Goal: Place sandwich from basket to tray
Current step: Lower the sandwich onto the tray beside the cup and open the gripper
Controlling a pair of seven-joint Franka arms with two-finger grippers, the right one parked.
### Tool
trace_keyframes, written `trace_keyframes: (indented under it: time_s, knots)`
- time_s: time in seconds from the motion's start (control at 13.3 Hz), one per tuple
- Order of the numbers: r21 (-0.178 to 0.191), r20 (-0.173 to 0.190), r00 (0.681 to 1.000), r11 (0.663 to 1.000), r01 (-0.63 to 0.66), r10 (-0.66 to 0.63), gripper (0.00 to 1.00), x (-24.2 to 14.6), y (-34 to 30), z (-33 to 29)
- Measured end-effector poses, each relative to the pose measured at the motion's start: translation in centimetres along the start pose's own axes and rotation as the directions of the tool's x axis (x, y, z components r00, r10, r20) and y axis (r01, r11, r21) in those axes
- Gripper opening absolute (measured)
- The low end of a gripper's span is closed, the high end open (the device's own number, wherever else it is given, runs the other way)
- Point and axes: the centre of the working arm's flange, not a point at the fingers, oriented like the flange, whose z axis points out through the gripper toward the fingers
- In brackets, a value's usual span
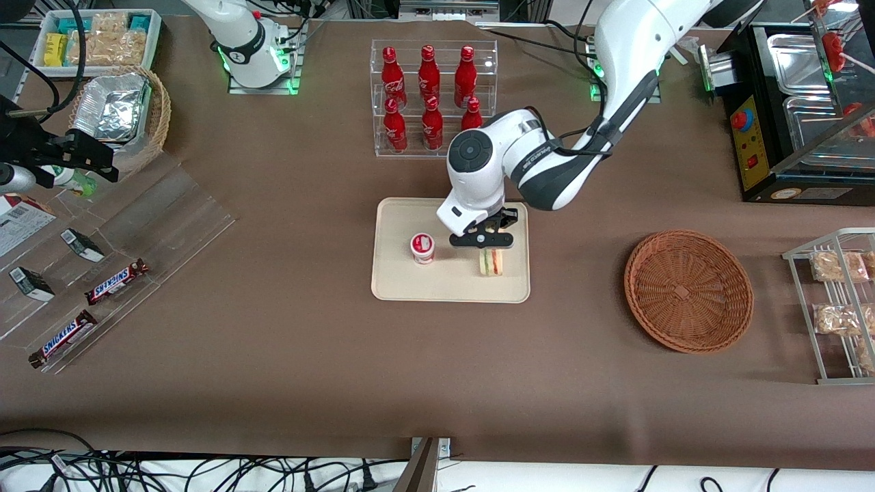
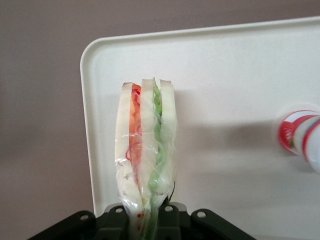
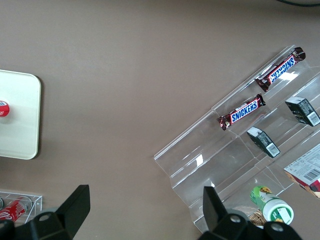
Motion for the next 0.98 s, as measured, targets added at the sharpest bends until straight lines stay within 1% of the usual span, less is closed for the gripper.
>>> trace_keyframes:
  time_s: [0.23,0.38,0.45,0.6,0.68,0.75,0.83,0.98]
  knots:
    - [0.016,0.019,1.0,1.0,-0.016,0.015,0.19,-1.0,0.9,1.7]
    - [0.016,0.024,1.0,1.0,-0.02,0.019,0.19,-1.3,1.1,2.2]
    - [0.013,0.021,1.0,1.0,-0.021,0.021,0.19,-1.5,1.2,2.5]
    - [0.024,0.004,1.0,1.0,-0.019,0.019,0.18,-2.0,1.4,3.2]
    - [0.026,0.001,1.0,0.999,-0.019,0.019,0.15,-2.1,1.4,3.4]
    - [0.027,-0.001,1.0,0.999,-0.018,0.019,0.15,-2.1,1.5,3.3]
    - [0.027,-0.001,1.0,0.999,-0.019,0.019,0.19,-2.1,1.5,3.3]
    - [0.027,-0.002,1.0,0.999,-0.019,0.019,0.37,-2.2,1.5,3.3]
